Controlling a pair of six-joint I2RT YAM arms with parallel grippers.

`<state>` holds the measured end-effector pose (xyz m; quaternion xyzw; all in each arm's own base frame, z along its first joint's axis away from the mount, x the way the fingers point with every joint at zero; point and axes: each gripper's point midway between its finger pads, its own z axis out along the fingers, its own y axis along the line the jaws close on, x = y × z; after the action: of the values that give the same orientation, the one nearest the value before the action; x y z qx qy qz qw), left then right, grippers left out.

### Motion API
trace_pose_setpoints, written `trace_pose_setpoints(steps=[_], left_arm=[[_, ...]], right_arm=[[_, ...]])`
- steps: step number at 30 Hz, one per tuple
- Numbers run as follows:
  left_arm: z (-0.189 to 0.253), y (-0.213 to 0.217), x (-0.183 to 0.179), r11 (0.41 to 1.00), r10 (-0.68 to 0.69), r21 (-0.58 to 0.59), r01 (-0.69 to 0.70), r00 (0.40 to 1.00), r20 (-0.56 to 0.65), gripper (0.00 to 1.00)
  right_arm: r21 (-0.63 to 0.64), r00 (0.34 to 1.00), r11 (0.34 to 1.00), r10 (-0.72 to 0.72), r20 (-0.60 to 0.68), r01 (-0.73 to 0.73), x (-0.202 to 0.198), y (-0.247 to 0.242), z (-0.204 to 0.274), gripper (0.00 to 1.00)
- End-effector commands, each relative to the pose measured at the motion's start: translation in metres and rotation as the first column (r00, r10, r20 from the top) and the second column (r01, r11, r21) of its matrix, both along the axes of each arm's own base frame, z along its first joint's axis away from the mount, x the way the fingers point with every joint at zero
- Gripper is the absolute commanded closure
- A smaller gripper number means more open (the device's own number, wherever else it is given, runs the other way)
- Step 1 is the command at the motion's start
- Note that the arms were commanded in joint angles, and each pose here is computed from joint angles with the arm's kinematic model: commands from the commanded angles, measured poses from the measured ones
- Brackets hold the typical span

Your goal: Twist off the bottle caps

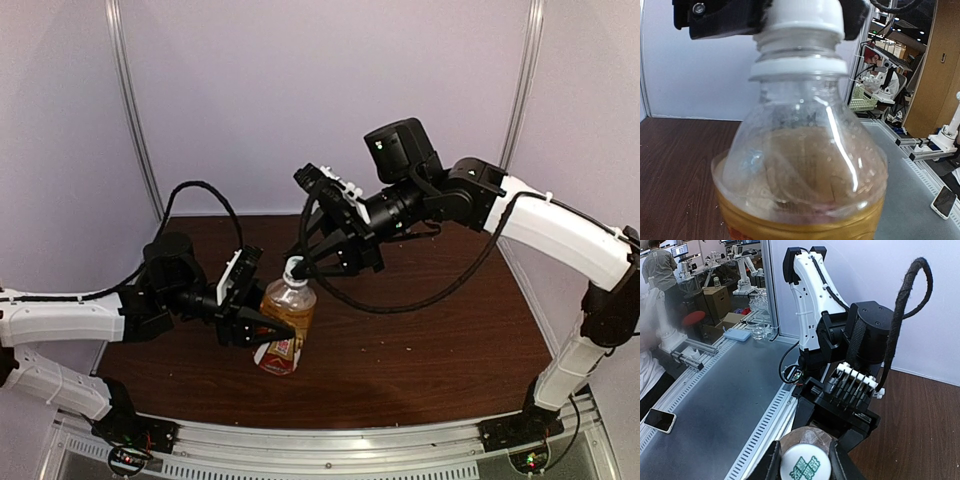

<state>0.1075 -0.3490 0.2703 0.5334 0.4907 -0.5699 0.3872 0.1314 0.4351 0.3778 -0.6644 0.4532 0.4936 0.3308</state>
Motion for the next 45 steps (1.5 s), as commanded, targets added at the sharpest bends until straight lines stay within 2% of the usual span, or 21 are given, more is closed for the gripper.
trace_pose_setpoints(steps=[1,8,13,16,19,24,26,29,32,35,39,45], left_arm=[[0.026,0.0,-0.006,0.995,-0.042,-0.085,0.048,0.996,0.076,0.6],[0.014,-0.005,-0.002,0.998,-0.04,-0.051,0.043,0.997,0.063,0.61],[0.014,-0.005,0.0,0.998,-0.021,-0.052,0.025,0.998,0.067,0.61],[0.014,-0.004,0.006,0.999,0.023,-0.048,-0.02,0.997,0.077,0.61],[0.011,-0.001,0.018,0.993,0.118,-0.026,-0.116,0.989,0.094,0.61],[0.015,0.016,0.053,0.925,0.378,-0.014,-0.379,0.917,0.127,0.6],[0.018,0.028,0.069,0.87,0.491,-0.023,-0.492,0.861,0.133,0.6],[0.021,0.049,0.089,0.77,0.634,-0.031,-0.637,0.761,0.136,0.59],[0.025,0.065,0.105,0.678,0.73,-0.032,-0.734,0.669,0.139,0.57],[0.029,0.077,0.113,0.619,0.781,-0.038,-0.785,0.609,0.14,0.56],[0.032,0.084,0.115,0.59,0.803,-0.049,-0.806,0.579,0.139,0.56],[0.033,0.091,0.119,0.555,0.828,-0.055,-0.83,0.546,0.124,0.56]], right_arm=[[0.004,1.0,1.0,0.022,-0.017,-0.022,0.001,-0.007,0.006,0.71],[0.051,0.998,0.998,0.05,-0.026,-0.049,0.0,-0.015,0.021,0.71],[0.046,0.999,0.999,0.017,-0.033,-0.015,0.006,-0.016,0.021,0.73],[0.06,0.993,0.991,-0.113,-0.041,0.115,0.027,-0.016,0.023,0.73],[0.072,0.953,0.952,-0.294,-0.076,0.299,0.06,-0.024,0.027,0.71],[0.052,0.795,0.8,-0.583,-0.169,0.598,0.117,-0.058,0.018,0.71],[0.019,0.711,0.719,-0.683,-0.169,0.695,0.134,-0.071,0.003,0.7],[-0.058,0.634,0.647,-0.759,-0.15,0.76,0.146,-0.081,-0.038,0.7],[-0.148,0.593,0.611,-0.791,-0.148,0.778,0.152,-0.082,-0.087,0.7],[-0.222,0.56,0.577,-0.816,-0.142,0.786,0.157,-0.083,-0.138,0.71],[-0.312,0.522,0.527,-0.846,-0.107,0.79,0.164,-0.08,-0.2,0.71],[-0.406,0.553,0.518,-0.833,-0.038,0.753,0.166,-0.04,-0.263,0.71]])
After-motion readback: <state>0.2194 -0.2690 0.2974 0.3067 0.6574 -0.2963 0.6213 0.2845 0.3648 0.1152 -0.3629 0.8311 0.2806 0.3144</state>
